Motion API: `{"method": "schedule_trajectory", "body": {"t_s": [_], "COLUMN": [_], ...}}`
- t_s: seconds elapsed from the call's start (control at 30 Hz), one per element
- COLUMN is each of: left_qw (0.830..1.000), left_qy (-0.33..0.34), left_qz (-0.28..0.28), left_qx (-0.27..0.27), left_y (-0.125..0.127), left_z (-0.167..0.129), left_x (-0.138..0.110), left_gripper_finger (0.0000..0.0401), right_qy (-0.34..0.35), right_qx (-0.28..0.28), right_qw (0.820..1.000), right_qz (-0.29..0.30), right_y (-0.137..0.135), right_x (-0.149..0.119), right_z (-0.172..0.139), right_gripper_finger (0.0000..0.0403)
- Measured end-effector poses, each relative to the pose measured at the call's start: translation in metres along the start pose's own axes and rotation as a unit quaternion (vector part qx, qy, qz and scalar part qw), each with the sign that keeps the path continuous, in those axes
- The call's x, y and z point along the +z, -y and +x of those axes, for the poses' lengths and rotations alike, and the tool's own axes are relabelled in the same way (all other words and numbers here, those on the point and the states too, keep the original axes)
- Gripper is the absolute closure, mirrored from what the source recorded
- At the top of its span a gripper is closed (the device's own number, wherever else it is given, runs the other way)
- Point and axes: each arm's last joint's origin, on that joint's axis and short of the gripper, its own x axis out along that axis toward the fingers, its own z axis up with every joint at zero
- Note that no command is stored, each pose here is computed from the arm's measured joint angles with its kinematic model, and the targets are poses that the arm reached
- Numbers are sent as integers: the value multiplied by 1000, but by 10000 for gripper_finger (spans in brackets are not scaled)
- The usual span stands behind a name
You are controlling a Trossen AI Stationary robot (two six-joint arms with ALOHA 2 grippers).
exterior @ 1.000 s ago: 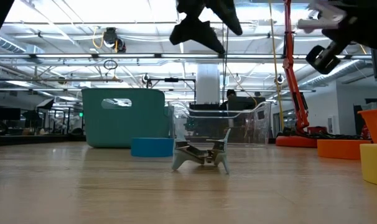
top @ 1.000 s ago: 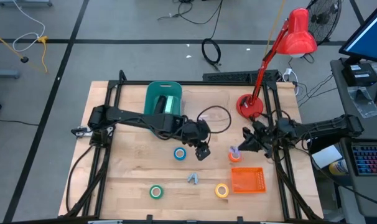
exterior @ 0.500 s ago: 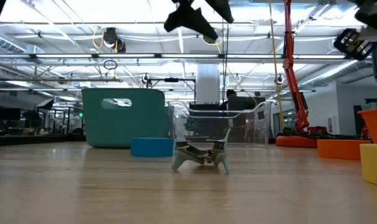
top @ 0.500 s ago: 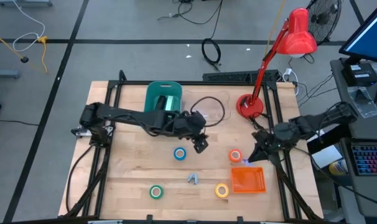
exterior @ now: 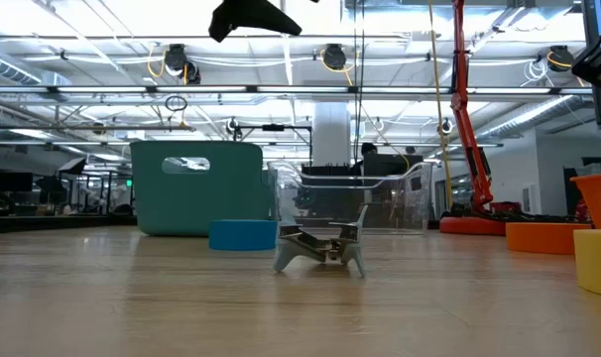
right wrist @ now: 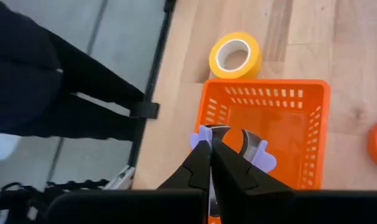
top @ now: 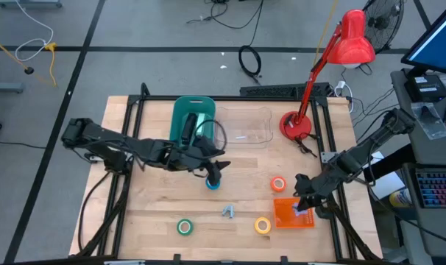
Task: Pick and place Stapler, Stapler remover, tape
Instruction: Put the purple staple remover into the orange bin
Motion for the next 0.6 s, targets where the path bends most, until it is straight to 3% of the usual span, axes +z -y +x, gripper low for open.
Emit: {"method": "schedule_trajectory", "body": {"t_s": [0.37,0.6], "left_qw": [999,997], "left_qy": [16,12], "left_qz": [-1,15], "left_qx": [-36,-71], "left_y": [-17,-28], "left_z": [-48,-79], "left_x": [-41,-61], "left_gripper_finger": [176,176], "right_qy": [-43,-78], "right_qx": [-68,-147], "right_qw": [997,986], "right_qz": [11,22], "right_y": [-22,-15], "right_x": [2,-6], "right_z": [34,58], "right_gripper_finger": [403,403]}}
